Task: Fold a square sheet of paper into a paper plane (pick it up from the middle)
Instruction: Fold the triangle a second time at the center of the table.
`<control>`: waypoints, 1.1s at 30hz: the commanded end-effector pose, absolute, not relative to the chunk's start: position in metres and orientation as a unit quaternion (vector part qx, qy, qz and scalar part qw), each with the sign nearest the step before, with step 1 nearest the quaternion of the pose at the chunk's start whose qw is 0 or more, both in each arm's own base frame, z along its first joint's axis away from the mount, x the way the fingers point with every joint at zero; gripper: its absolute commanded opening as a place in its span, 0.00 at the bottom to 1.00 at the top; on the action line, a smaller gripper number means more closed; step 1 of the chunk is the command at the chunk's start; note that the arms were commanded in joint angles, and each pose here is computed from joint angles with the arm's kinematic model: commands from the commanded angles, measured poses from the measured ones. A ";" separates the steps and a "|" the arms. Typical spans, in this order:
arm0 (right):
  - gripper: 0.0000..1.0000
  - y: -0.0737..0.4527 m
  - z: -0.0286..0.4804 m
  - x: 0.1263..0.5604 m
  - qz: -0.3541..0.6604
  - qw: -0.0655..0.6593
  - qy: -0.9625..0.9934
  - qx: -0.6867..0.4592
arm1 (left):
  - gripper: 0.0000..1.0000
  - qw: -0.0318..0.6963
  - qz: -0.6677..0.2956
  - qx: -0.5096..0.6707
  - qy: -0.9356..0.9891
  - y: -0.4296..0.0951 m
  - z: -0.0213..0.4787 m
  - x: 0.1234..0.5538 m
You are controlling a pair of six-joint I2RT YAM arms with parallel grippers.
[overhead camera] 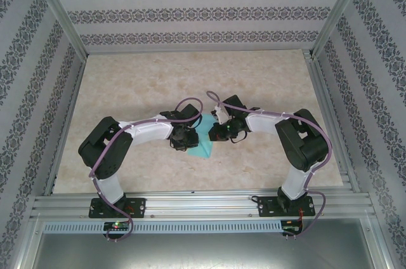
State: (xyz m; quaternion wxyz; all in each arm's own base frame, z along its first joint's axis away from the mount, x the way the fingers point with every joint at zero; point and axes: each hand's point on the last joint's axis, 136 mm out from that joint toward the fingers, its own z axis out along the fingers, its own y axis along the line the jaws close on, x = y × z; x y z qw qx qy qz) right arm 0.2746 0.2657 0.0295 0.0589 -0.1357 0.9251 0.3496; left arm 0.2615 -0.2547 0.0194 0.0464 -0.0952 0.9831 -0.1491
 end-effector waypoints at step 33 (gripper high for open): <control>0.09 0.266 0.014 0.273 0.312 0.050 0.935 -0.161 | 0.20 0.025 -0.129 -0.082 0.988 -0.248 0.007 0.250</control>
